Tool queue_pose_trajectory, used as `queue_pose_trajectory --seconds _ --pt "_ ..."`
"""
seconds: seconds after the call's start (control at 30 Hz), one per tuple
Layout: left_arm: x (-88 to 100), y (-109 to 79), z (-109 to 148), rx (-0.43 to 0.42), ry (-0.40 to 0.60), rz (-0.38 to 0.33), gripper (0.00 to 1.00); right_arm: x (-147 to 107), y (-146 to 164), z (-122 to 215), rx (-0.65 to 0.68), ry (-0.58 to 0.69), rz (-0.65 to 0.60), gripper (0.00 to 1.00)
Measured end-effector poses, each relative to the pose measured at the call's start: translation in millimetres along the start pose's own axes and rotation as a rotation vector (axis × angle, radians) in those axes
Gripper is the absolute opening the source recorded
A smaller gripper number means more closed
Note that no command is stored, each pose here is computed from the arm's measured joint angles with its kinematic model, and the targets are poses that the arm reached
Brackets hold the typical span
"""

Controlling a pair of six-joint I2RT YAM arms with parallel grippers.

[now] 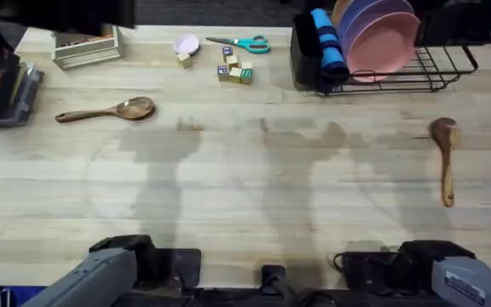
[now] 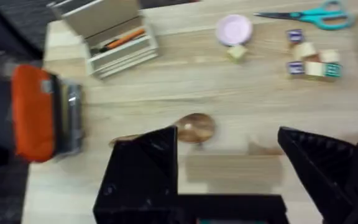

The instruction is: Pick up the spoon on the table one by one and put them onto the rack

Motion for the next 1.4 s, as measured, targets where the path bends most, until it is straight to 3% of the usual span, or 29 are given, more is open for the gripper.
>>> queue_pose_trajectory --seconds 0.13,0.33,0.5,0.7,0.73,0.9,1.13,1.4 --pt "-5.0 30.4 0 0.075 0.016 0.009 0.991 1 0 0 0.0 -0.008 0.013 0.996" --pt "-11.3 61.9 -11 0.125 0.074 -0.078 0.991 1 0 0 0.0 -0.009 0.02 0.996" --pt "-18.7 89.8 -39 0.15 0.169 -0.122 0.993 1 0 0 -0.001 -0.009 0.02 0.996" --pt "-33.2 116.0 -76 0.152 0.297 -0.112 0.993 1 0 0 -0.001 -0.009 0.02 0.996" --pt "-39.5 120.4 -92 0.132 0.35 -0.111 0.993 1 0 0 -0.001 -0.009 0.02 0.995" --pt "-42.5 127.2 -117 0.118 0.378 -0.138 0.993 1 0 0 -0.001 -0.008 0.02 0.996" --pt "-56.9 131.7 -157 0.008 0.459 -0.323 0.992 1 0 0 0.0 -0.007 0.02 0.995" --pt "-76.6 131.5 -204 -0.155 0.491 -0.466 0.993 -2 0 0 0.001 0.011 0.019 0.996"
Point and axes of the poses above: each hand's point on the last joint's axis, 136 mm out from that joint toward the fingers, its own z axis back along the fingers, its own y axis along the line the jaws close on, x = y × z, the point moved 10 cm from there along z, back along the fingers, and after that the axes turned 4 degrees about z, right-handed, at the moved point
